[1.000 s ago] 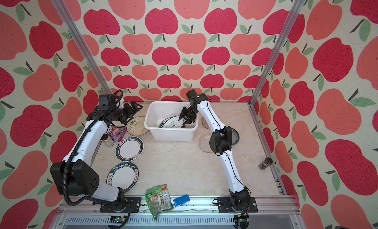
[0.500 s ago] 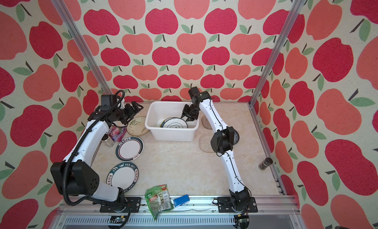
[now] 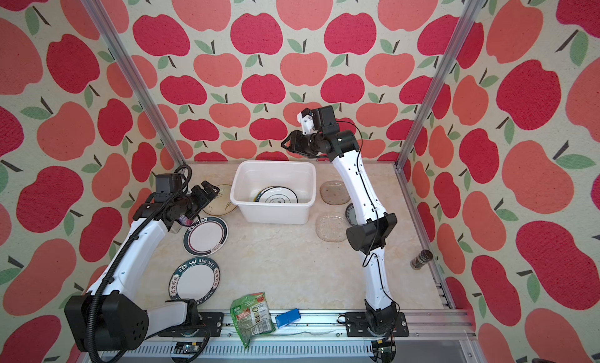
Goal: Place the plates into the plastic bin on the countertop
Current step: Pick up the plate from the bottom-left of the table.
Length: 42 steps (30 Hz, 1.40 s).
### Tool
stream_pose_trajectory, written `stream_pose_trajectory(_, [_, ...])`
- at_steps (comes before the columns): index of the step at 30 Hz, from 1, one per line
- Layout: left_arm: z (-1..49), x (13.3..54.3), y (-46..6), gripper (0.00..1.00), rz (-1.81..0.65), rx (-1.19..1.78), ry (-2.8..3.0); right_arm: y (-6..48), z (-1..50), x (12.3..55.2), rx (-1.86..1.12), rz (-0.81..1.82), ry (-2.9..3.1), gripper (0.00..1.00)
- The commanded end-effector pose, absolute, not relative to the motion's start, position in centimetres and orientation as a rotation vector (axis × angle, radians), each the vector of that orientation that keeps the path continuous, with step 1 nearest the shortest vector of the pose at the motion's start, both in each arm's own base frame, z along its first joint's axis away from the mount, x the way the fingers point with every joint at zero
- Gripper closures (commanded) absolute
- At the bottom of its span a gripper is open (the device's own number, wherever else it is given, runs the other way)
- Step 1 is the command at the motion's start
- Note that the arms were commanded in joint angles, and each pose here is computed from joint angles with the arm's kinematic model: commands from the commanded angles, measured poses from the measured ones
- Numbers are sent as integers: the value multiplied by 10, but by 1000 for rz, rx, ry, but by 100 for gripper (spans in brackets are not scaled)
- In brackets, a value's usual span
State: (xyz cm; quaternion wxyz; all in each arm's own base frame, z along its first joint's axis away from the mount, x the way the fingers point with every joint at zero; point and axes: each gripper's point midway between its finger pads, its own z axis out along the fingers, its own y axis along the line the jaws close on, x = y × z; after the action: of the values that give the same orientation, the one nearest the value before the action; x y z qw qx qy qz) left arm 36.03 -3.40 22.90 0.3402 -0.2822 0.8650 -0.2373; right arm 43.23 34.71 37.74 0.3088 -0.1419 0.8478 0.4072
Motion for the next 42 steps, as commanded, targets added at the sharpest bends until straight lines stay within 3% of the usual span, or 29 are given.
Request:
stream_pose_trajectory(1, [235, 341, -26, 3, -602, -805, 2240, 375, 363, 375, -654, 1039, 2260, 57])
stream_pose_trajectory(8, [211, 277, -22, 3, -554, -874, 2324, 393, 324, 301, -740, 1179, 2252, 55])
stream_pose_trajectory(19, [213, 242, -15, 3, -565, -908, 2297, 453, 248, 151, -1155, 1357, 2443, 56])
stream_pose_trajectory(28, [213, 217, -11, 2, -578, -898, 2262, 493, 176, 126, -1100, 1590, 2548, 48])
stream_pose_trajectory(35, [224, 226, -20, 0, -740, -854, 2178, 521, 144, 115, -1107, 1652, 2624, 44])
stream_pose_trajectory(42, [222, 225, -19, 0, -717, -819, 2187, 541, 109, 107, -1071, 1704, 2716, 45])
